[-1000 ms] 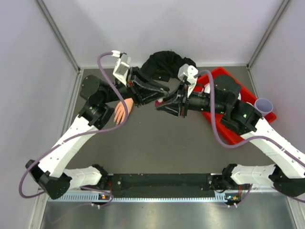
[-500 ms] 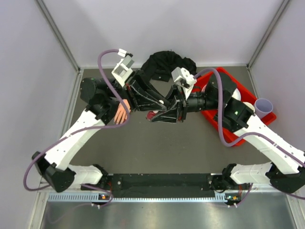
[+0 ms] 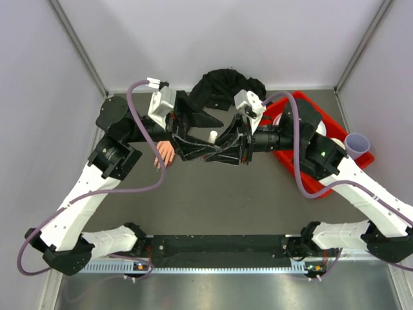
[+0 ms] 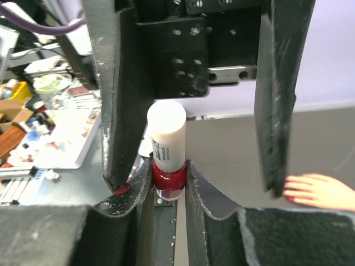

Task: Paint the nails

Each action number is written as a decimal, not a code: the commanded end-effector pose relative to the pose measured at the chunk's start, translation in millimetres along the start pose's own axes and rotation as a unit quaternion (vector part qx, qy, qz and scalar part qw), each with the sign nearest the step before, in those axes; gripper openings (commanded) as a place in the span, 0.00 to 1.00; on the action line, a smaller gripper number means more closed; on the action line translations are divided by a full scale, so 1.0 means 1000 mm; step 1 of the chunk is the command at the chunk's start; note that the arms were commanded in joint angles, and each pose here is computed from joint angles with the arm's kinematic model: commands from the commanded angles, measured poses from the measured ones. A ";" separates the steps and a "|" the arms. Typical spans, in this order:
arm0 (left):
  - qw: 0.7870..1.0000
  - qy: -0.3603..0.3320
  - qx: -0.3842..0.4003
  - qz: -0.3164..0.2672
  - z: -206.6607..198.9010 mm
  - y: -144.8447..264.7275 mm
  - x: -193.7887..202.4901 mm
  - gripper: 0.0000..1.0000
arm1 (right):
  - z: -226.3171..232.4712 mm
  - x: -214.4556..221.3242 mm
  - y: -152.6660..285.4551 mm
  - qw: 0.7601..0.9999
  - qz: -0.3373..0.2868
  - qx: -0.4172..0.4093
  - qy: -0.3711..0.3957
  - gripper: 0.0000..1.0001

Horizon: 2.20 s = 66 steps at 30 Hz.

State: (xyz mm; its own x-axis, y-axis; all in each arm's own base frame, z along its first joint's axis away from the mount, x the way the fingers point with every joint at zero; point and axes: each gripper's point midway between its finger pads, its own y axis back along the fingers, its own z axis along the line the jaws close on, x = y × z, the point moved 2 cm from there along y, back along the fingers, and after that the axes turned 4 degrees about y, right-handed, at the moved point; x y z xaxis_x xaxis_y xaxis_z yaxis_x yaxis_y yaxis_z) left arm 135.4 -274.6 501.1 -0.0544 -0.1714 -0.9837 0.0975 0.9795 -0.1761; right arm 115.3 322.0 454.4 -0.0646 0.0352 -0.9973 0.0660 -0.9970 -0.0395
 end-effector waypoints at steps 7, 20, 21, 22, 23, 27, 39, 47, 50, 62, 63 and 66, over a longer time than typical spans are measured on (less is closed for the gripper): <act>0.949 -0.041 -0.306 -0.061 0.052 0.051 -0.043 0.99 | -0.055 0.030 0.014 0.982 0.037 0.184 -0.010 0.00; 0.881 -0.007 -0.457 -0.126 0.043 0.119 -0.027 0.99 | -0.157 0.183 0.087 0.830 0.035 0.553 -0.068 0.00; 0.881 -0.005 -0.458 -0.124 0.043 0.120 -0.024 0.99 | -0.156 0.218 0.095 0.821 0.056 0.563 -0.077 0.00; 0.881 0.002 -0.458 -0.121 0.043 0.120 -0.020 0.99 | -0.160 0.221 0.096 0.815 0.031 0.573 -0.077 0.00; 0.882 0.002 -0.455 -0.124 0.041 0.120 -0.020 0.99 | -0.161 0.238 0.099 0.807 0.035 0.582 -0.089 0.00; 0.887 0.014 -0.445 -0.119 0.039 0.117 -0.012 0.99 | -0.157 0.292 0.110 0.795 0.046 0.599 -0.083 0.00; 0.894 0.040 -0.437 -0.094 0.040 0.113 0.009 0.99 | -0.171 0.332 0.102 0.794 0.058 0.602 -0.066 0.00; 0.886 0.040 -0.452 -0.094 0.038 0.121 0.011 0.99 | -0.177 0.355 0.093 0.794 0.085 0.598 -0.069 0.00; 0.887 0.040 -0.450 -0.093 0.038 0.120 0.011 0.99 | -0.179 0.361 0.093 0.791 0.094 0.601 -0.068 0.00; 0.887 0.037 -0.453 -0.086 0.039 0.121 0.015 0.99 | -0.181 0.374 0.093 0.782 0.114 0.609 -0.063 0.06; 0.886 0.036 -0.454 -0.084 0.039 0.122 0.016 0.99 | -0.181 0.374 0.093 0.782 0.115 0.609 -0.064 0.06; 0.883 0.029 -0.460 -0.086 0.037 0.126 0.013 0.99 | -0.182 0.377 0.093 0.782 0.118 0.609 -0.066 0.07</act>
State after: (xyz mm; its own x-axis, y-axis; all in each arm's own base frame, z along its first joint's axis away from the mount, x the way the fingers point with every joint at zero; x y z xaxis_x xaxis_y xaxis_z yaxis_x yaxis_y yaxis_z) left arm 185.2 -164.7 459.2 -0.0830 -0.3419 -0.9361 -0.7512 0.6387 -0.1666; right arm 268.8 239.2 46.5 -0.3442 -0.1429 -0.9280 -0.8828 -0.2873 0.3717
